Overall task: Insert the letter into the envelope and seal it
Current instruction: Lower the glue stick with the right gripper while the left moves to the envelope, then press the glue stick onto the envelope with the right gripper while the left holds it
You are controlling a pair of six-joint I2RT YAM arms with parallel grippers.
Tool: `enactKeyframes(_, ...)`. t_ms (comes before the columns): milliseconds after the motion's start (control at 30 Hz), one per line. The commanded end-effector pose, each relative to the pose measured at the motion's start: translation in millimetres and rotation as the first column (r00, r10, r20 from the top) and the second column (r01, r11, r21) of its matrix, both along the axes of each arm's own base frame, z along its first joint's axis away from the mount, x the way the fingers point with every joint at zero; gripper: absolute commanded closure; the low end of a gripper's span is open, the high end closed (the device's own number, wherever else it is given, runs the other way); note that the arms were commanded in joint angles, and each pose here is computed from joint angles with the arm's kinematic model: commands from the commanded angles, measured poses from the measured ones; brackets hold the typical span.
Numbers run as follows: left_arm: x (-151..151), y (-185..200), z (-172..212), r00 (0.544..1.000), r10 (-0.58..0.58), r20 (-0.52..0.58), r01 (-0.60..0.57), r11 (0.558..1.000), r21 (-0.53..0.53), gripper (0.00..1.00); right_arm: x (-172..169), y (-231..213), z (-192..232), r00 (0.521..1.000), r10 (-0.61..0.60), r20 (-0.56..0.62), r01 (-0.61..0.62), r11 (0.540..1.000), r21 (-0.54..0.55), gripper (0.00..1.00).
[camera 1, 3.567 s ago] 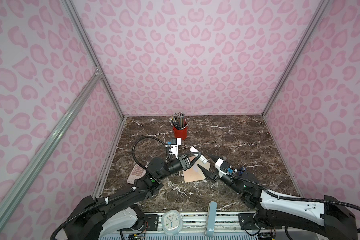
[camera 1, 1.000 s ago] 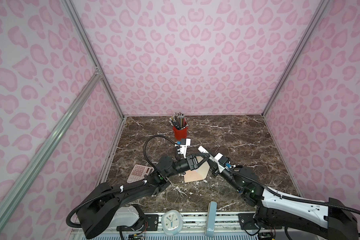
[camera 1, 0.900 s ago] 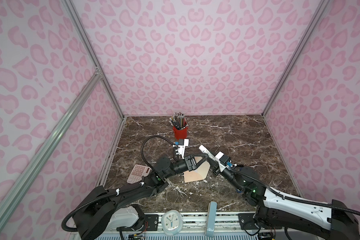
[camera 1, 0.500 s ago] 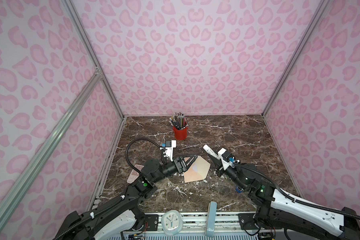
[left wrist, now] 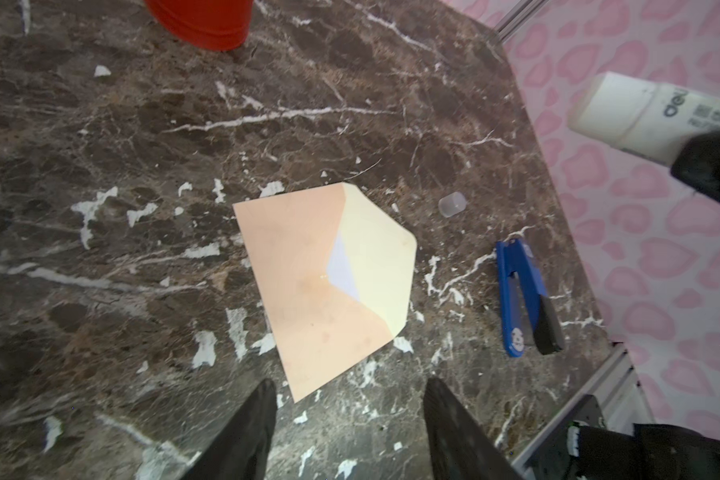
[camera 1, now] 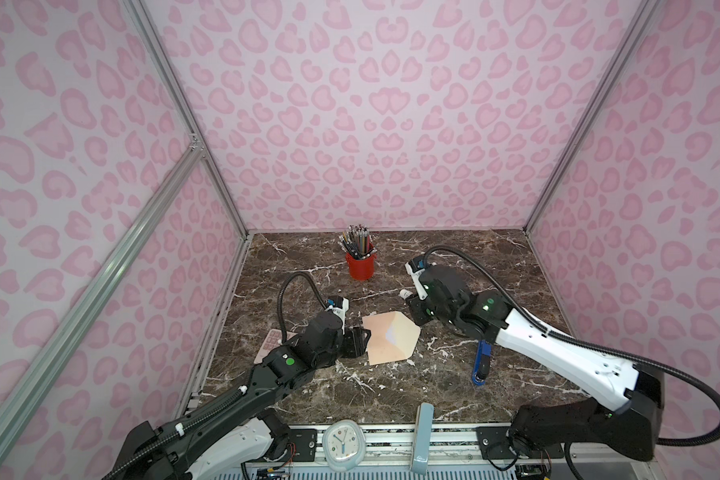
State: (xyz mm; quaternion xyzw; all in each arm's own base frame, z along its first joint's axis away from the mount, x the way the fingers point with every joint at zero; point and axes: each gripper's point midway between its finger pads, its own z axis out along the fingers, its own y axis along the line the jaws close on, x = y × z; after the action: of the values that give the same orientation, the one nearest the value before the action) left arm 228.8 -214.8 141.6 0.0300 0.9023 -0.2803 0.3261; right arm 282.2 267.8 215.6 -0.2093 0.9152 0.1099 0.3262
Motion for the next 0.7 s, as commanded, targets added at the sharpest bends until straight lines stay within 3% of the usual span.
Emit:
enactKeyframes(0, 5, 4, -15, 1.000, 0.013, -0.006, -0.013, 0.998, 0.065, 0.45, -31, -8, -40, 0.962, -0.040, -0.270, 0.012, 0.994, -0.105, 1.00)
enactKeyframes(133, 12, -5, -28, 0.999, -0.012, -0.038, 0.013, 0.999, 0.036, 0.54, -22, -1, -51, 0.929, -0.131, -0.346, 0.075, 0.982, -0.171, 1.00)
enactKeyframes(233, 18, -10, -39, 0.996, -0.024, -0.083, 0.023, 0.999, -0.023, 0.69, -19, 5, -60, 0.899, -0.171, -0.402, 0.087, 0.972, -0.219, 1.00)
enactKeyframes(500, 40, -16, -62, 0.980, -0.063, -0.187, 0.037, 0.989, -0.141, 0.96, -10, 20, -76, 0.857, -0.209, -0.472, 0.092, 0.962, -0.258, 1.00)
enactKeyframes(667, 56, -25, -72, 0.964, -0.107, -0.243, 0.057, 0.977, -0.205, 0.97, -9, 30, -82, 0.829, -0.218, -0.516, 0.083, 0.959, -0.271, 1.00)
